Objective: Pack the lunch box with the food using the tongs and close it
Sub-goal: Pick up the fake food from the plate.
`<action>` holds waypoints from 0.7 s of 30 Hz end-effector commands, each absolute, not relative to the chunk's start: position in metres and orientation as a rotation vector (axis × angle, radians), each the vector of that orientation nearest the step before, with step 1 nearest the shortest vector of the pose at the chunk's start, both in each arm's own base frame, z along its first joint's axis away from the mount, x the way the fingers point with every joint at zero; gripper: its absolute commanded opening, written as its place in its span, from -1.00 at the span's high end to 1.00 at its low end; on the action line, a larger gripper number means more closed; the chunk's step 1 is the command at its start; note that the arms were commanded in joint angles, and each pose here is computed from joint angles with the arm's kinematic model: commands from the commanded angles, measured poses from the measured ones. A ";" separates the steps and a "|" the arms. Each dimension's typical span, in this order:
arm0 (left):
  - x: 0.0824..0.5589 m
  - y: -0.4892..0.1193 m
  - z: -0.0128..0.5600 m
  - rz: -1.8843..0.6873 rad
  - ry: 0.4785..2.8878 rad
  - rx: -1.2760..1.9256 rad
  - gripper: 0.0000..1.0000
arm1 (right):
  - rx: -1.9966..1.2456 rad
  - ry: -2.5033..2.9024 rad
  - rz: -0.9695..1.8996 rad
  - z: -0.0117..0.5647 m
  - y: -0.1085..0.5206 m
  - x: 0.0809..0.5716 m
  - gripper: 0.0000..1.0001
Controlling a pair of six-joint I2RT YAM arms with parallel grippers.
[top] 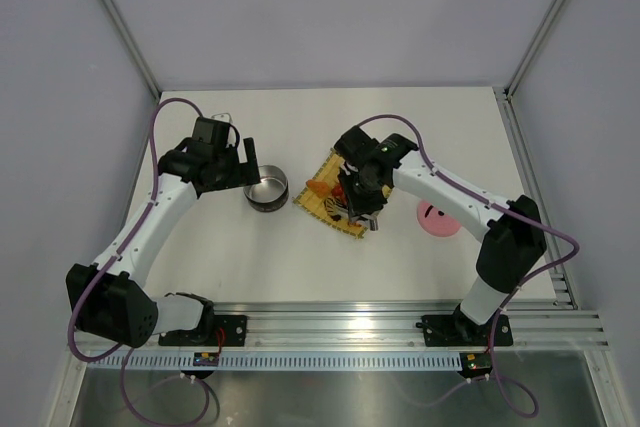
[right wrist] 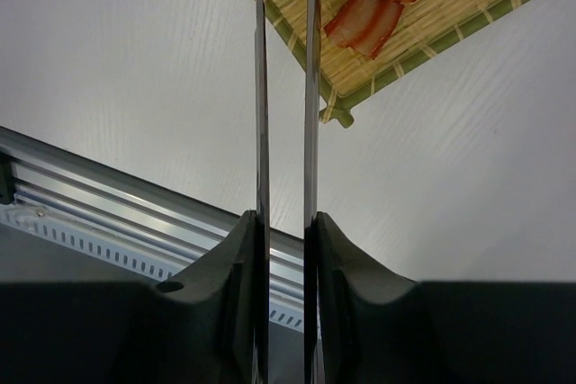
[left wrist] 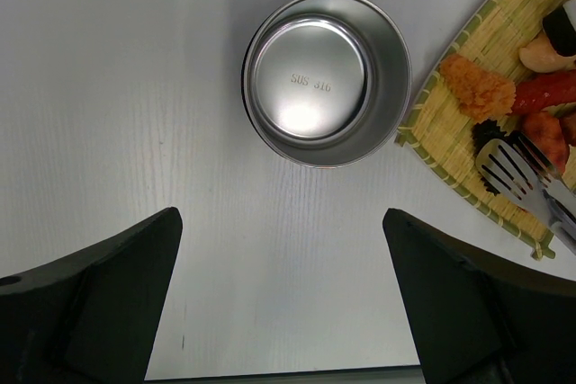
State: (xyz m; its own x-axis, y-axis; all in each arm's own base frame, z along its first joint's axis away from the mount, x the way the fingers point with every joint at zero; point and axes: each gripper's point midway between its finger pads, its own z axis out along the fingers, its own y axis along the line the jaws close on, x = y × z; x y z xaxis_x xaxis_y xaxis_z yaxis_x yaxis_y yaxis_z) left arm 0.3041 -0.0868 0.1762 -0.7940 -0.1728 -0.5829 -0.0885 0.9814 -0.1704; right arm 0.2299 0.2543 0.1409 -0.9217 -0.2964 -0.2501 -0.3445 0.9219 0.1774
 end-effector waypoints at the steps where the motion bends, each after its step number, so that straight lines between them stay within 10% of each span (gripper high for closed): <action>1: 0.310 -0.082 0.189 -0.167 2.424 -0.194 -0.98 | -0.512 2.784 0.356 0.172 0.258 0.228 0.66; 21: 0.309 -0.055 0.212 -0.212 2.398 -0.389 -0.98 | -0.605 2.505 0.624 0.256 0.343 0.265 0.65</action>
State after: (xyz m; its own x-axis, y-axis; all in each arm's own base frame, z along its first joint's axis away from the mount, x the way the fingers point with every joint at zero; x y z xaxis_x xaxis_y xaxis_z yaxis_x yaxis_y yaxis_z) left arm 0.3037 -0.0613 0.1817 -0.7726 -0.2718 -0.5738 -0.1947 0.9616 -0.1934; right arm 0.2550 0.3074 0.2401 -0.8307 -0.2826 -0.4796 -0.4432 0.8571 0.2626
